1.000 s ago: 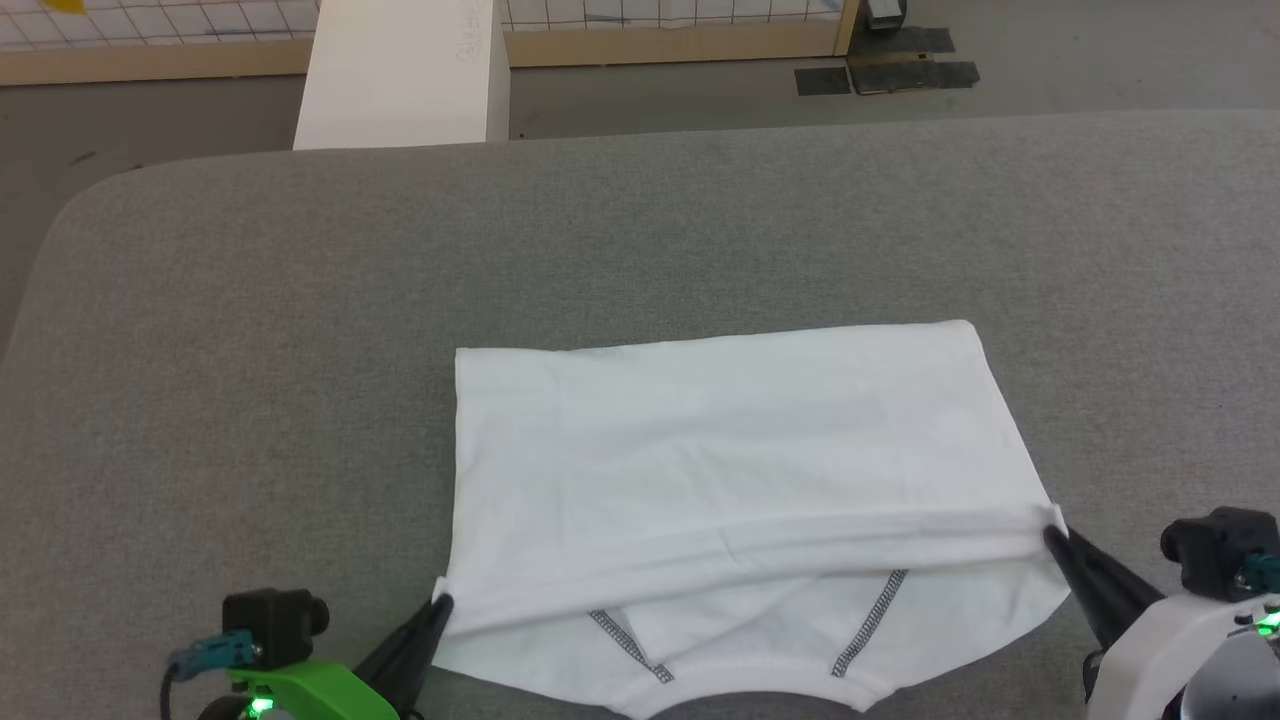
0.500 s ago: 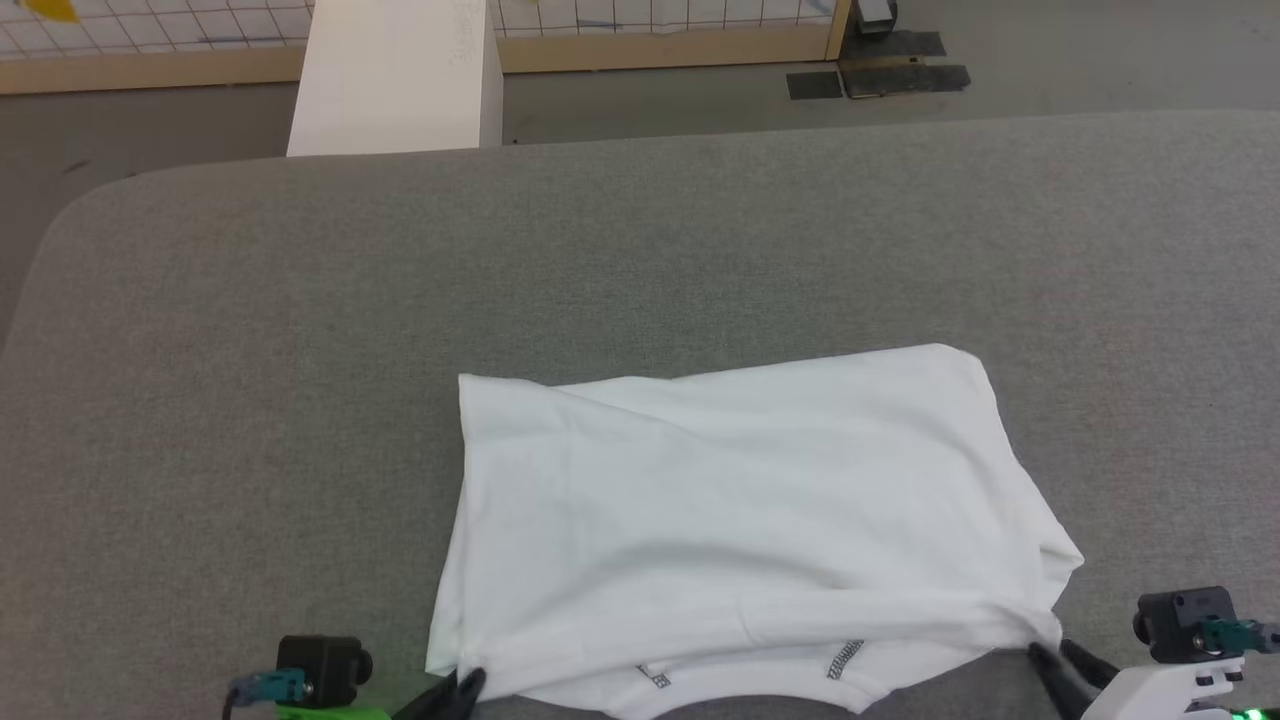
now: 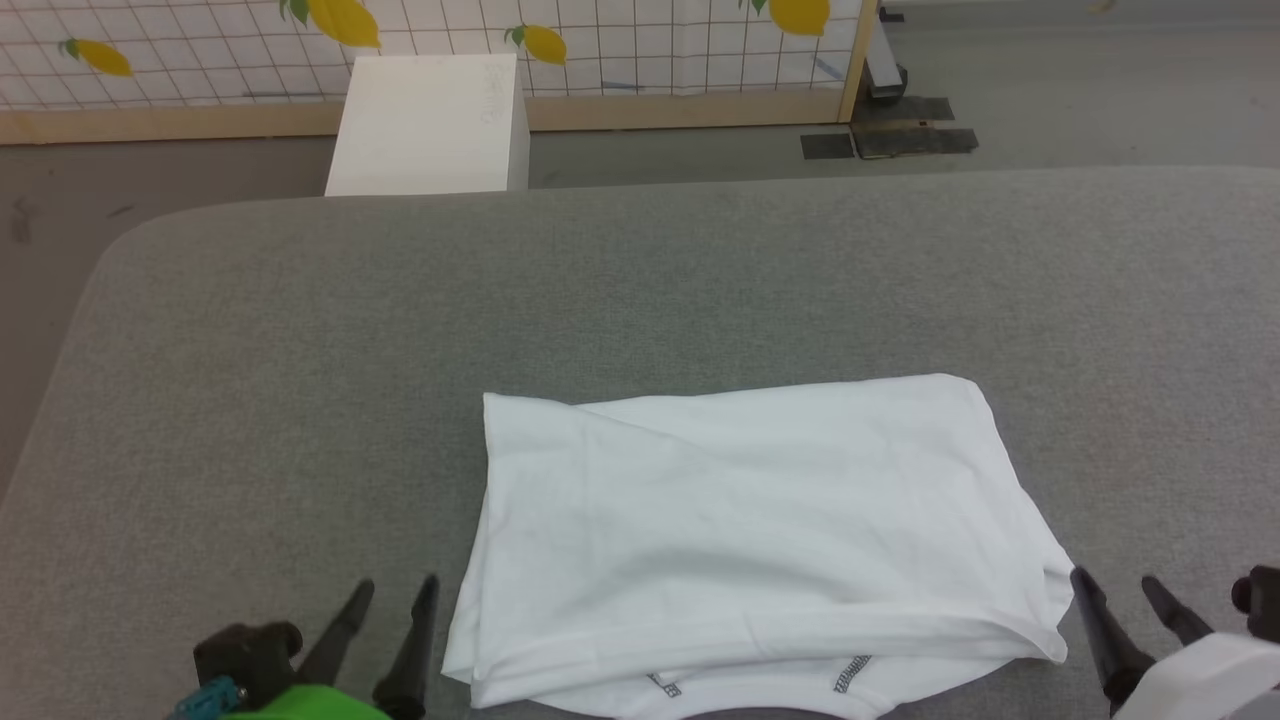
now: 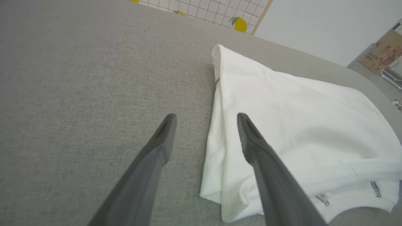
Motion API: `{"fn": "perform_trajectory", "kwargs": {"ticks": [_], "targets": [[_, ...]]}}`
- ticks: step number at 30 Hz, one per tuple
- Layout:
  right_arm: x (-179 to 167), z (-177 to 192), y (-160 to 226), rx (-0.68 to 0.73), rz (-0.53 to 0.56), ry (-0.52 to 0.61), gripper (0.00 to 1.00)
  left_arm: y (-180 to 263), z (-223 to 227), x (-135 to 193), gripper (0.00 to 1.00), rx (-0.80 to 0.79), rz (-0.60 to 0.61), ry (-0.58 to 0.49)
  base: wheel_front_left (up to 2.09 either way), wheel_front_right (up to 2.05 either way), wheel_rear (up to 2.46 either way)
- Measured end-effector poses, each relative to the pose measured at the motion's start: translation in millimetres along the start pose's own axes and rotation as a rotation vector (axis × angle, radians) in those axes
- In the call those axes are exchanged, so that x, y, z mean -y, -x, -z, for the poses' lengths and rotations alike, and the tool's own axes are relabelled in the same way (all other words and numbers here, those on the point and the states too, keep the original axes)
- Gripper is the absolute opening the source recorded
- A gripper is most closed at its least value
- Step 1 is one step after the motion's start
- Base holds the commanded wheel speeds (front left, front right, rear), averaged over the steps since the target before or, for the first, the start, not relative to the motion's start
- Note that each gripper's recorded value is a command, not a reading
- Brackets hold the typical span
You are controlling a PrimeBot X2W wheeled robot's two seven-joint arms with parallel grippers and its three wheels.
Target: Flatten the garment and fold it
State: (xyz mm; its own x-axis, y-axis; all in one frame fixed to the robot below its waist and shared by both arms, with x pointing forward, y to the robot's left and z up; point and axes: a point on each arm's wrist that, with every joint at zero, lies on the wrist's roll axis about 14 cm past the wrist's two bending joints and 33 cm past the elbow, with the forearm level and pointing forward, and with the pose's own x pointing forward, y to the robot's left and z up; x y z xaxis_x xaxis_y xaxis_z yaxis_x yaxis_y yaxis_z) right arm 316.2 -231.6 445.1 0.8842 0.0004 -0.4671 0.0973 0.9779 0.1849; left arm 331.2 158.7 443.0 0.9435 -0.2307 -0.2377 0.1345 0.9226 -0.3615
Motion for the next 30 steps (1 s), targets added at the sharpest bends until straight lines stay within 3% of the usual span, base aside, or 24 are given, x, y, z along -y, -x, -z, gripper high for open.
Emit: {"fn": "perform_trajectory", "kwargs": {"ticks": [5, 9, 15, 30], "targets": [[-9.2, -27.3, -11.6, 0.103, -0.038, -0.088, 1.00, -14.2, -46.4, -8.8, 1.00, 0.215, -0.060, -0.038, 0.00, 0.00, 0.00], [-8.7, -34.9, -23.8, 0.117, -0.057, -0.179, 1.00, -24.1, -69.8, -14.9, 1.00, 0.296, -0.100, -0.084, 0.00, 0.00, 0.00], [-5.6, -26.0, -46.2, 0.013, -0.073, -0.280, 1.00, -30.2, -108.7, -18.5, 1.00, 0.429, -0.156, -0.129, 0.00, 0.00, 0.00], [-4.1, 27.3, -80.7, -0.346, -0.074, -0.344, 1.00, -43.5, -102.4, -15.9, 1.00, 0.422, -0.145, -0.167, 0.00, 0.00, 0.00]]}}
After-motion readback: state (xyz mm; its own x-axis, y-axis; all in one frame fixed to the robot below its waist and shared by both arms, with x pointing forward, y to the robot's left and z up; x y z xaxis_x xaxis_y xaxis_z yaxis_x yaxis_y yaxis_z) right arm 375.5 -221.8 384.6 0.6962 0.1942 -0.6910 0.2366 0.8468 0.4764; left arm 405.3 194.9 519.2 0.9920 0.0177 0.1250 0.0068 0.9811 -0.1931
